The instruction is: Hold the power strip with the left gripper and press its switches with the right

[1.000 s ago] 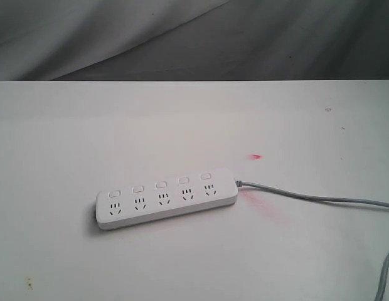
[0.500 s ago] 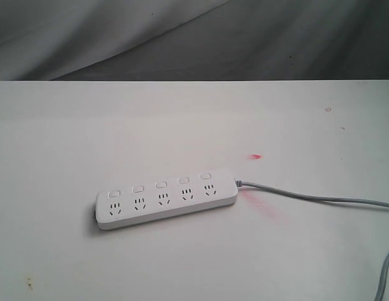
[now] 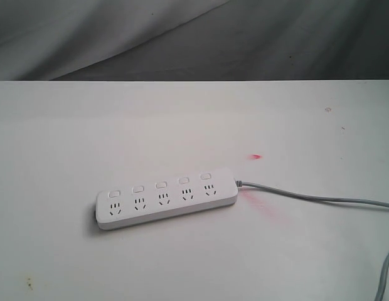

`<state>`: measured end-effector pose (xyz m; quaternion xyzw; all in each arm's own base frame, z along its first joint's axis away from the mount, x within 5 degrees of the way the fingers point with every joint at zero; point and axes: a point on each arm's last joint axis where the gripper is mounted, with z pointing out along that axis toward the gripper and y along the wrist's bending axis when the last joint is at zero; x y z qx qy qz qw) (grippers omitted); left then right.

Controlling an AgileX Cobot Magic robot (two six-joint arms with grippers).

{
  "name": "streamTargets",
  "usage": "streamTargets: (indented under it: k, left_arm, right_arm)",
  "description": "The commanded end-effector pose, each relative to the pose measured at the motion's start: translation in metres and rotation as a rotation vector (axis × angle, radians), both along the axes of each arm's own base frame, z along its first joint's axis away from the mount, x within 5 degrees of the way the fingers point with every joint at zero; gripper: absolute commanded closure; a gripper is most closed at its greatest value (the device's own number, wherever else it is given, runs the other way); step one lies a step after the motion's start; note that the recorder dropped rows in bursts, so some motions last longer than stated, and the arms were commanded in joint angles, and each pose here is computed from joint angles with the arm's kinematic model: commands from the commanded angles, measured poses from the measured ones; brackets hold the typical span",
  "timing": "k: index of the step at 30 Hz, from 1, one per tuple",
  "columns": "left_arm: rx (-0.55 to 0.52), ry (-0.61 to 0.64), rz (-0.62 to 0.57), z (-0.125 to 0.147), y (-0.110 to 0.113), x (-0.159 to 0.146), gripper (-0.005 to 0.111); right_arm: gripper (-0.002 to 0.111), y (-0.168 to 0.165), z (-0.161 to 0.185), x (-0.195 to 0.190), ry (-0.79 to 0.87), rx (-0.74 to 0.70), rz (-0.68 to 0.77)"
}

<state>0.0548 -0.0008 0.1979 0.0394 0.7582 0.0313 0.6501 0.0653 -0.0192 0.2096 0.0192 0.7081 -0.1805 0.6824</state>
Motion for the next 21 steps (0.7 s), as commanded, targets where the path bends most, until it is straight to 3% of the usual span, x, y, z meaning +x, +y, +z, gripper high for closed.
streamTargets:
  k: [1, 21]
  left_arm:
    - [-0.015, 0.043, -0.003, -0.0104, -0.0004, 0.0000, 0.106]
    - [-0.012, 0.078, -0.006, -0.0135, -0.0006, -0.0007, 0.106]
  right_arm:
    - [0.108, -0.0002, -0.0008, -0.0004, 0.001, -0.003, -0.004]
    - [0.108, -0.0002, -0.0008, -0.0004, 0.001, -0.003, -0.004]
